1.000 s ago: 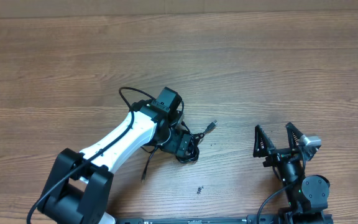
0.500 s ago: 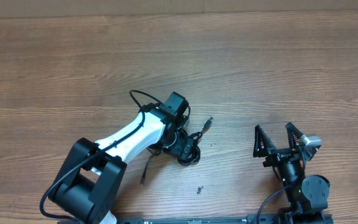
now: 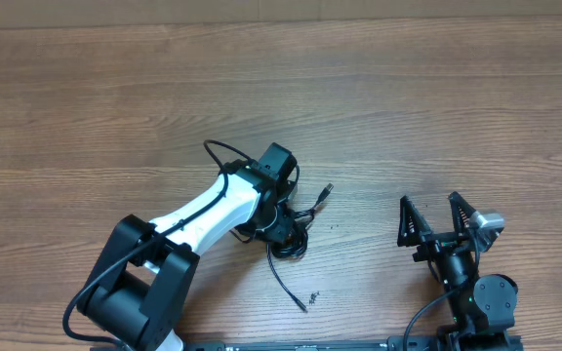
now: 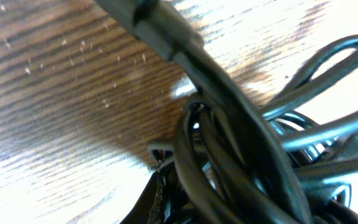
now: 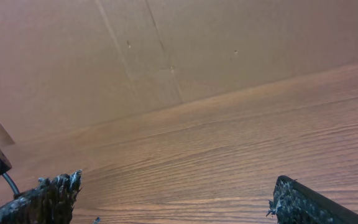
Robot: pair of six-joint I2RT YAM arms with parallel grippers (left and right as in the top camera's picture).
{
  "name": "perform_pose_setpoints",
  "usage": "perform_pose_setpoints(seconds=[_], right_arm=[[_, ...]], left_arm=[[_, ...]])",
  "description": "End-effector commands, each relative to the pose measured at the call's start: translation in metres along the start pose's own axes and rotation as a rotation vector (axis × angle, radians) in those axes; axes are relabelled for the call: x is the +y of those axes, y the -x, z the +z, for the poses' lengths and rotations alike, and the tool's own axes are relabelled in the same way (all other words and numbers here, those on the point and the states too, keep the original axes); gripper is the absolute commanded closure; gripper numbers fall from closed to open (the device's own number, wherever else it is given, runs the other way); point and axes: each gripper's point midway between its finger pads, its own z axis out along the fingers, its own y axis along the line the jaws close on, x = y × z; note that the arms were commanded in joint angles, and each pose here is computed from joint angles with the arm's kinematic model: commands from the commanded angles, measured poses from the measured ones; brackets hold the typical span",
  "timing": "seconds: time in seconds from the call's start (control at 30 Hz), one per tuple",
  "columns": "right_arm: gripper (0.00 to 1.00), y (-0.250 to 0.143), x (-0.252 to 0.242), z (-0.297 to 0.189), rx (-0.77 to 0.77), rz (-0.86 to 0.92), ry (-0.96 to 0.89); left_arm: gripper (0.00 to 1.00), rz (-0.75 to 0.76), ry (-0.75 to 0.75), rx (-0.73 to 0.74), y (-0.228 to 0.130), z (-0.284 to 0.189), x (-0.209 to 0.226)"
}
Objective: Untangle cables
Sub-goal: 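Lift the cable bundle with the left gripper toward the right side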
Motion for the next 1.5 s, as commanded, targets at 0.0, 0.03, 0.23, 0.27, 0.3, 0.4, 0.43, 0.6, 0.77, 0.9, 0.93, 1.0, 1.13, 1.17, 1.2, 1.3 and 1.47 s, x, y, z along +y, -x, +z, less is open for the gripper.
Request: perform_pose_setpoints(seconds=[0.0,0.03,0.23,0.27,0.3,0.4,0.43,0.6,0.77,0.9,0.93,1.0,1.13,1.17,1.2,1.3,1.47], right_arm=[[0.00,-0.001,-0.003,0.000,-0.006,-0.007,-0.011],[0.00,-0.001,-0.003,0.000,-0.006,-0.007,-0.010],[0.00,-0.001,-0.003,0.000,-0.006,-0.007,-0.011],[0.00,-0.001,-0.003,0.000,-0.006,-0.007,-0.011],[0.00,-0.001,-0.003,0.000,-0.006,-0.007,-0.011],[0.00,-0.001,-0.003,0.000,-0.006,-0.007,-0.010],[0.00,-0.001,-0.003,0.000,-0.006,-0.007,-0.010],[0.00,-0.001,-0.003,0.000,-0.006,-0.007,-0.011],[0.00,-0.001,-0.003,0.000,-0.006,-0.007,-0.011],[0.00,0.001,-0.002,0.000,-0.015,-0.008,-0.008],[0.00,0.003,-0.001,0.000,-0.024,-0.009,-0.004],[0.00,0.003,-0.001,0.000,-0.023,-0.009,-0.005],[0.00,0.005,-0.001,0.000,-0.030,-0.005,-0.002],[0.00,0.004,-0.001,0.000,-0.028,-0.005,-0.003],[0.00,0.003,0.002,0.000,-0.022,0.006,0.013],[0.00,-0.004,0.019,-0.001,0.020,0.024,0.115],[0.00,-0.006,0.038,-0.004,0.047,0.098,0.220]], left_arm=[[0.96,0.062,-0.008,-0.040,0.022,-0.018,-0.011],[0.96,0.072,-0.003,-0.047,0.026,-0.025,-0.012],[0.96,0.143,0.077,-0.104,0.052,-0.076,-0.013],[0.96,0.176,0.076,-0.115,0.056,-0.087,-0.017],[0.96,0.205,0.075,-0.125,0.059,-0.095,-0.019],[0.96,0.331,0.050,-0.137,0.063,-0.115,-0.030],[0.96,0.380,0.031,-0.138,0.063,-0.119,-0.035],[0.96,0.786,-0.122,-0.134,0.049,-0.132,-0.065],[0.96,0.976,-0.111,-0.145,0.049,-0.132,-0.065],[0.96,1.106,-0.101,-0.158,0.050,-0.132,-0.065],[0.96,1.131,-0.097,-0.167,0.052,-0.133,-0.066],[0.96,1.151,-0.091,-0.186,0.056,-0.133,-0.067],[0.96,1.168,-0.066,-0.260,0.073,-0.136,-0.072],[0.96,1.173,-0.059,-0.281,0.078,-0.137,-0.073],[0.96,1.178,-0.052,-0.305,0.083,-0.139,-0.075],[0.96,1.193,-0.050,-0.373,0.096,-0.144,-0.082],[0.96,1.225,-0.124,-0.479,0.106,-0.153,-0.103]])
